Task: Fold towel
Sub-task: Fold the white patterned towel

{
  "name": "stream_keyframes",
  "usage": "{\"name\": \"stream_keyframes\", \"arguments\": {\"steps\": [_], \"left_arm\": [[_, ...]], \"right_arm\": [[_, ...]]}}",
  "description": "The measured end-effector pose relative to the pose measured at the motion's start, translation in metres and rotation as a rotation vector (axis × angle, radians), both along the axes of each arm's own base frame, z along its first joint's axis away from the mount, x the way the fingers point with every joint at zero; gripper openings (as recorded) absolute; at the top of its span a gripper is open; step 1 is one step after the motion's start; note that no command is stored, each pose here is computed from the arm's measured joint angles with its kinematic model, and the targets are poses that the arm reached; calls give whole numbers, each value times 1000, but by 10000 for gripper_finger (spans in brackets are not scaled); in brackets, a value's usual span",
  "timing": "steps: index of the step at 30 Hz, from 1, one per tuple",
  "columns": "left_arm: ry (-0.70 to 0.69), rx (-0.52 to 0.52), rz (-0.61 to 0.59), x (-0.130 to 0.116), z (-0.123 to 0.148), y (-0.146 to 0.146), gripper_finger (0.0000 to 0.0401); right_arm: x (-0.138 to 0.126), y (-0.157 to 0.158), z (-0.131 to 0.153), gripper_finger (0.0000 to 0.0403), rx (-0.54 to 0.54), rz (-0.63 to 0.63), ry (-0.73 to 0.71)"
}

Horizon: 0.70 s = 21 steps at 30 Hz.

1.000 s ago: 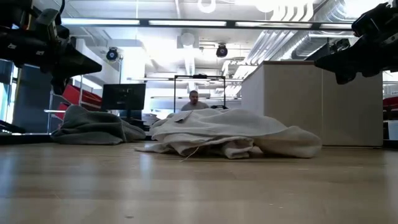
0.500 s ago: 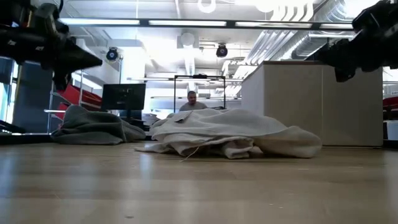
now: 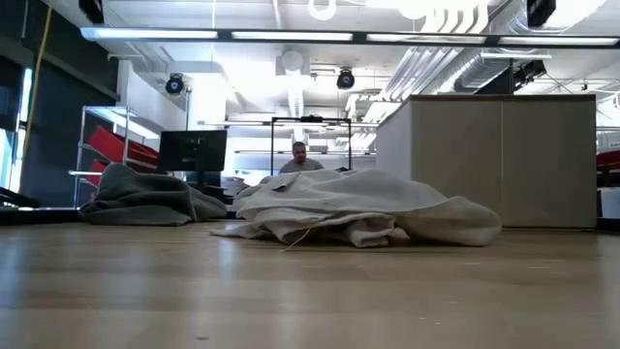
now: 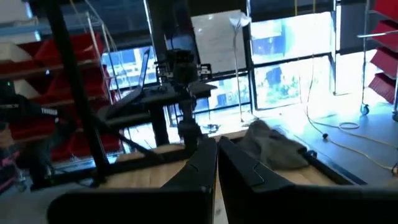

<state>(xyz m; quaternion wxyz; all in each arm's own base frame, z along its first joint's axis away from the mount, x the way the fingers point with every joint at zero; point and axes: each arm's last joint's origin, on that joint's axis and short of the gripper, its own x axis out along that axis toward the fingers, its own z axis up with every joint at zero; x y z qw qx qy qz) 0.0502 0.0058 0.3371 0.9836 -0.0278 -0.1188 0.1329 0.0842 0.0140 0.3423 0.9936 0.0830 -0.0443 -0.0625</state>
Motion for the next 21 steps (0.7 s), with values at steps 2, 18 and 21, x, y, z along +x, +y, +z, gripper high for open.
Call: {"name": "stream_keyframes", "arguments": {"steps": [2,18,21], "left_arm": [[25,34,25,-3,22,1,0],[81,69,84,-9,144,3,0],[29,16,39,-11,147,2,0]], "right_arm": [[1,0,24,0,-4,-5,20],[30,9,154,0,-89,-32,-59],[34,10,160,0,-88,-32,-62]]}}
